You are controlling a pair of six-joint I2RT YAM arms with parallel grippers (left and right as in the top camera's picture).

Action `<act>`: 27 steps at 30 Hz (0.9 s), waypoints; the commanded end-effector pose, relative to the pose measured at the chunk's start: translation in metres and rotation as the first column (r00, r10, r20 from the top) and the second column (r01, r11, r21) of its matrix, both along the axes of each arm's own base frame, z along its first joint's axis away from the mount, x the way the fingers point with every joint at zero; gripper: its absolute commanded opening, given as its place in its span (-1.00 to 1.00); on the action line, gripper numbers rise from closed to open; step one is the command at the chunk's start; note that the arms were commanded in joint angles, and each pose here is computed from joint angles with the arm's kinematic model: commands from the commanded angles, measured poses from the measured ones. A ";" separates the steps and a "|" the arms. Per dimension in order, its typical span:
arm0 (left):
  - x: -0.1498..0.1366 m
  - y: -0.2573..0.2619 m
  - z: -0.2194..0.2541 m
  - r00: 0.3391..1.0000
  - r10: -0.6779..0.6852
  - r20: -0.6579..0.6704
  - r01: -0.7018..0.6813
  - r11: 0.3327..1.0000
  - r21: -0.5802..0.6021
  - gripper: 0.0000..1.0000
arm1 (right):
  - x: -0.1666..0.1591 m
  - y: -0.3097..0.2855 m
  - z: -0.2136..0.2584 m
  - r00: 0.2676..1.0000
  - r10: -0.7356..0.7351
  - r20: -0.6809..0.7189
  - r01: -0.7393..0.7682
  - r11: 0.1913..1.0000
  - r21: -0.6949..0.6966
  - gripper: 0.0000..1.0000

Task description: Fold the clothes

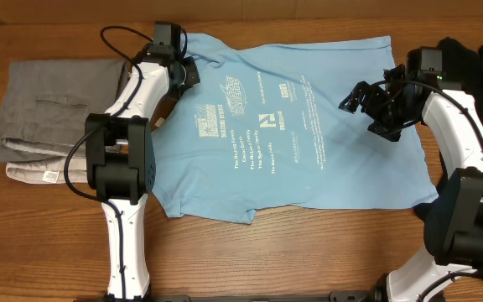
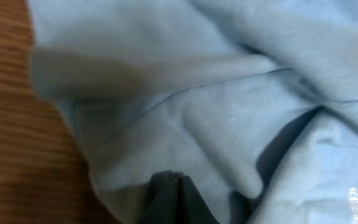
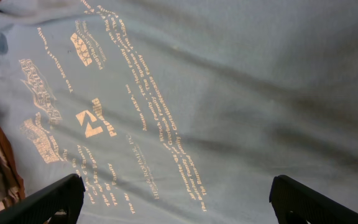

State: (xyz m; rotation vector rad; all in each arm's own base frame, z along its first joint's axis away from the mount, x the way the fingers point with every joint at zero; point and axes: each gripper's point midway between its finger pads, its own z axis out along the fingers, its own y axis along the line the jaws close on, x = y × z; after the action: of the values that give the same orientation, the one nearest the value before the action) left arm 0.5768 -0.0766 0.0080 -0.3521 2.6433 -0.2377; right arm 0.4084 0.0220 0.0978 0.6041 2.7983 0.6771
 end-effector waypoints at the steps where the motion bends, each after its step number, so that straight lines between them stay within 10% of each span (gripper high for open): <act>1: -0.005 0.012 -0.013 0.998 0.050 -0.033 -0.048 0.997 0.057 -0.92 | 0.006 -0.001 0.006 1.000 -0.002 0.022 0.001 1.000 0.006 1.00; 14: 0.008 0.087 0.007 1.000 -0.010 0.026 -0.005 0.854 0.520 -0.92 | 0.006 -0.001 0.006 1.000 -0.002 0.022 0.001 1.000 0.006 1.00; 27: 0.049 0.085 0.096 0.979 -0.044 0.197 -0.072 0.835 0.546 -0.89 | 0.006 -0.001 0.006 1.000 -0.002 0.022 0.001 1.000 0.006 1.00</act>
State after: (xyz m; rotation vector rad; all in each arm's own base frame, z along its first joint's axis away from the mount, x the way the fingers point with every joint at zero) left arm 0.6145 0.0189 0.0593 -0.0918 2.4351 0.4868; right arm 0.4085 0.0222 0.0979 0.6033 2.7981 0.6777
